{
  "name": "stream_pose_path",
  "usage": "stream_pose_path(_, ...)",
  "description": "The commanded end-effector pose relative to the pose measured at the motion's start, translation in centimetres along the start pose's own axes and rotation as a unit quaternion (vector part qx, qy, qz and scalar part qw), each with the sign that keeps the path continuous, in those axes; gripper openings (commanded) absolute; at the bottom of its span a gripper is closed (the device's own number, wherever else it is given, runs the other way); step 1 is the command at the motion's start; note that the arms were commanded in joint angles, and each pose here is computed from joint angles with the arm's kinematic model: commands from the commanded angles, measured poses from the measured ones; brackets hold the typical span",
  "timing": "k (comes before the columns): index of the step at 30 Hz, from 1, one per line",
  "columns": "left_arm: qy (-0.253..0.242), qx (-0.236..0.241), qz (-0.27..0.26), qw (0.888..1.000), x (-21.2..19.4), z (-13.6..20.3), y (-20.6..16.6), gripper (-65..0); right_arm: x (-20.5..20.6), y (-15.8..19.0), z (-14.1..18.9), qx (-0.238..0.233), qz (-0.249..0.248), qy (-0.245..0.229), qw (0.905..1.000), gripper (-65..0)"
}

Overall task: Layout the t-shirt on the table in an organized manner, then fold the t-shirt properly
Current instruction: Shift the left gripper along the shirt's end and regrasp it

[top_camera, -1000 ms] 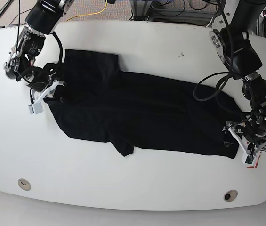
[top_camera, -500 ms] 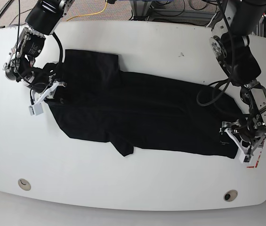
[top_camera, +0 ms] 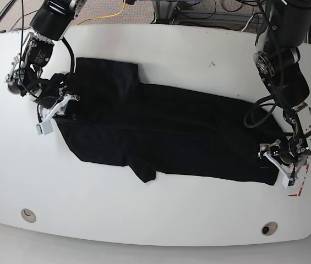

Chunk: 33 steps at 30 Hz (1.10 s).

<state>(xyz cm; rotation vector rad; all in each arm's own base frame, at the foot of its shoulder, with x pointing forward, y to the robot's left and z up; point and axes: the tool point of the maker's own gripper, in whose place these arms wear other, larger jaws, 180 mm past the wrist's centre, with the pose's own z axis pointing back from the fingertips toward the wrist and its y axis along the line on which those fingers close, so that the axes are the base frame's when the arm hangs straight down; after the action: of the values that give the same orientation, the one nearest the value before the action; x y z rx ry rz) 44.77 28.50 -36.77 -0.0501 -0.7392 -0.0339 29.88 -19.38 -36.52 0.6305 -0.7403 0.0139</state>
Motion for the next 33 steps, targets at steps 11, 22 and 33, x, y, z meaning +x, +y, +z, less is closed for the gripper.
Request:
stream_pose_path(11, -0.023, -0.006, -0.008, 1.000, 1.5, 0.2, -0.3, -12.4, 2.0, 0.4, 0.5, 0.004, 0.016, -0.026, 0.9995, -65.0)
stream_pose_path(22, 0.007, -0.014, -0.051, 0.999, -0.5, -0.6, -1.8, -14.7, 2.0, 0.3, 0.5, 0.004, 0.016, -0.028, 0.9995, -65.0)
stream_pose_path(33, 0.006, -0.015, -0.050, 0.999, -0.5, -0.6, -2.0, -47.8, 2.1, 0.4, 0.5, 0.005, 0.016, -0.029, 0.9994, -65.0)
